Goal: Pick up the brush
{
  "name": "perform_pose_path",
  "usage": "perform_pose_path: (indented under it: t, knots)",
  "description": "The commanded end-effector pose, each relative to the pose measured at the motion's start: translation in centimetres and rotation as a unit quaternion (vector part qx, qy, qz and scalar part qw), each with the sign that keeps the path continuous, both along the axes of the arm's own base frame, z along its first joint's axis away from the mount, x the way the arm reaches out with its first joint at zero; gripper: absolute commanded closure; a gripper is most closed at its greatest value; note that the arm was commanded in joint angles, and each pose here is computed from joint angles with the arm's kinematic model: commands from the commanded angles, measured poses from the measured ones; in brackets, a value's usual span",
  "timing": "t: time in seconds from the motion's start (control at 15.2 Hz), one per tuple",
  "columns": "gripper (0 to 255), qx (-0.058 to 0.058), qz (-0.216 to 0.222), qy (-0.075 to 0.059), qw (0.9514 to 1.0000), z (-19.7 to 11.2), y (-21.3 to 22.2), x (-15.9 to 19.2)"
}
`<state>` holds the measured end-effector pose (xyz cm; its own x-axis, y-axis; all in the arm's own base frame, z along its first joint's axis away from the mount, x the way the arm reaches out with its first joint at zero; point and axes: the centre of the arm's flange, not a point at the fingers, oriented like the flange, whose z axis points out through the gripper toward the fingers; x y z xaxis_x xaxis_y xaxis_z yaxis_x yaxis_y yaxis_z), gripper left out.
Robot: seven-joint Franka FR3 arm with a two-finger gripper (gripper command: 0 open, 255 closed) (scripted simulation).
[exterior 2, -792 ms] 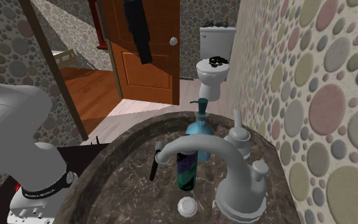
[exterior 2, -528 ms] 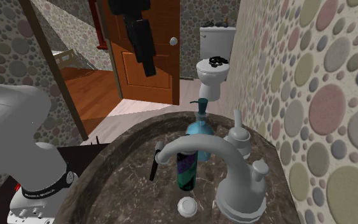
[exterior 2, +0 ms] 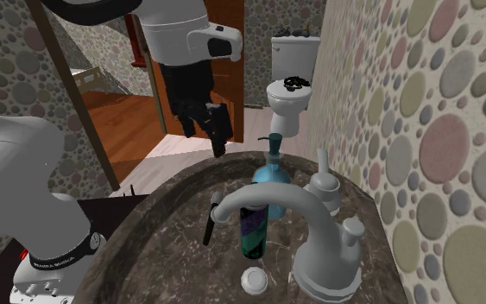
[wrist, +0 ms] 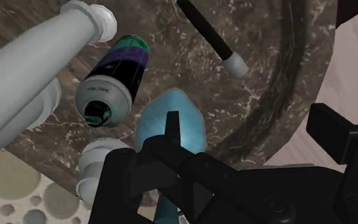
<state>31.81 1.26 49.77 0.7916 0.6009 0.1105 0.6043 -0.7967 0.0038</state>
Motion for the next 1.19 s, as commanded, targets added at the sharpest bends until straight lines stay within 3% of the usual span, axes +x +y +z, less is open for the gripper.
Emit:
perform_pose_path:
  t: [0.0,0.2,0.4,0.79,1.12]
  knots:
    - [0,0.000,0.053,0.001,0.9986,-2.8,0.1,0.0]
    - [0,0.001,0.127,0.004,0.9918,-6.8,-0.1,0.3]
    - [0,0.001,0.201,0.007,0.9795,-10.7,-0.3,0.5]
    - [0,0.001,0.336,0.012,0.9418,-18.1,-0.5,0.9]
    - [0,0.001,0.336,0.012,0.9418,-20.8,-0.5,0.9]
